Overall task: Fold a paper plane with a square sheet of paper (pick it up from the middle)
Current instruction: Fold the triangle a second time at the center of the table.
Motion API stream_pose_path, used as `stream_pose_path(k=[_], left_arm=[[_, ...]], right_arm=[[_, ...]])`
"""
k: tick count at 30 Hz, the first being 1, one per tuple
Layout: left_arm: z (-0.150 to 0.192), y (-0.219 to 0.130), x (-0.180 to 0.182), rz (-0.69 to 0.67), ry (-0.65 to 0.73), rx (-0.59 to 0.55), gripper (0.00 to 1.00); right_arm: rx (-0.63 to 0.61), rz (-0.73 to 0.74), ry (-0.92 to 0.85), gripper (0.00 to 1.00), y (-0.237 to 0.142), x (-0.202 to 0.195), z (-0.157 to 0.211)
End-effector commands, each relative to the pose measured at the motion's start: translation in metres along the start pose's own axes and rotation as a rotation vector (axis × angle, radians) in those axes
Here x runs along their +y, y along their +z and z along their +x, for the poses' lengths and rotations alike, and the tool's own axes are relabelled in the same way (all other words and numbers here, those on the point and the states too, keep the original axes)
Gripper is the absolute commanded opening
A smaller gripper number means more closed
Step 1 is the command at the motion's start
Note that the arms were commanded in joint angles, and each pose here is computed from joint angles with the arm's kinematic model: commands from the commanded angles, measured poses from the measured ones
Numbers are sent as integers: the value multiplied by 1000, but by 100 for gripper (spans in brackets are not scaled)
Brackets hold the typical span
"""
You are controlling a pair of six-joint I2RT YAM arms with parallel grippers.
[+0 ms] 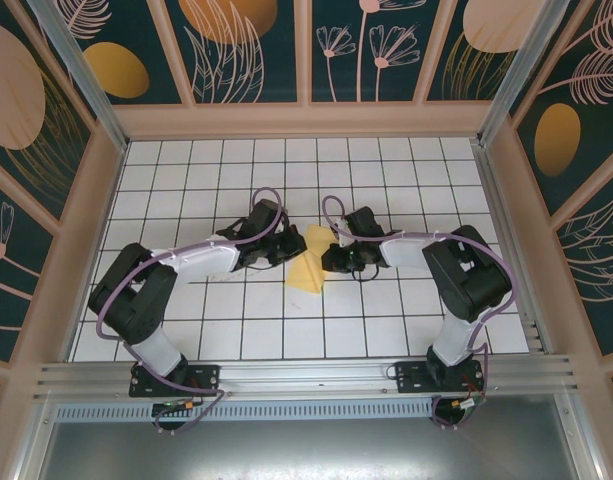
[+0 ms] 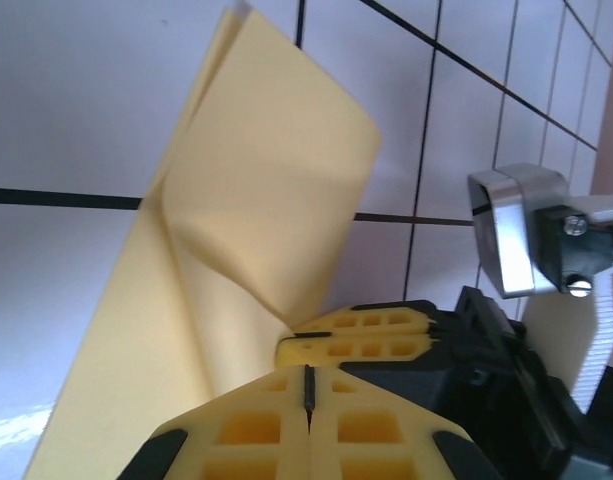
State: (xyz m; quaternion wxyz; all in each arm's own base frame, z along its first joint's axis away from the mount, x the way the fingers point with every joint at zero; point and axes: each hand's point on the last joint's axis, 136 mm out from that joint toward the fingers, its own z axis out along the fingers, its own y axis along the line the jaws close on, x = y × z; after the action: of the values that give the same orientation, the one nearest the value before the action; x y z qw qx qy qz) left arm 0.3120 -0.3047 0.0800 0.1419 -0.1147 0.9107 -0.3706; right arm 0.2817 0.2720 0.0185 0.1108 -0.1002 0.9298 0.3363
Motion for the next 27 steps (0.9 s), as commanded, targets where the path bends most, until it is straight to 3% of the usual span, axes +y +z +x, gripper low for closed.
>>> stream_pose_path(k=[1, 27], left_arm=[[1, 7, -3, 14, -8, 15, 6], [10, 13, 20, -67, -24, 43, 6]], right_arm=[[19, -18, -8, 8, 4, -1, 4], [32, -23, -68, 9, 6, 2, -2]])
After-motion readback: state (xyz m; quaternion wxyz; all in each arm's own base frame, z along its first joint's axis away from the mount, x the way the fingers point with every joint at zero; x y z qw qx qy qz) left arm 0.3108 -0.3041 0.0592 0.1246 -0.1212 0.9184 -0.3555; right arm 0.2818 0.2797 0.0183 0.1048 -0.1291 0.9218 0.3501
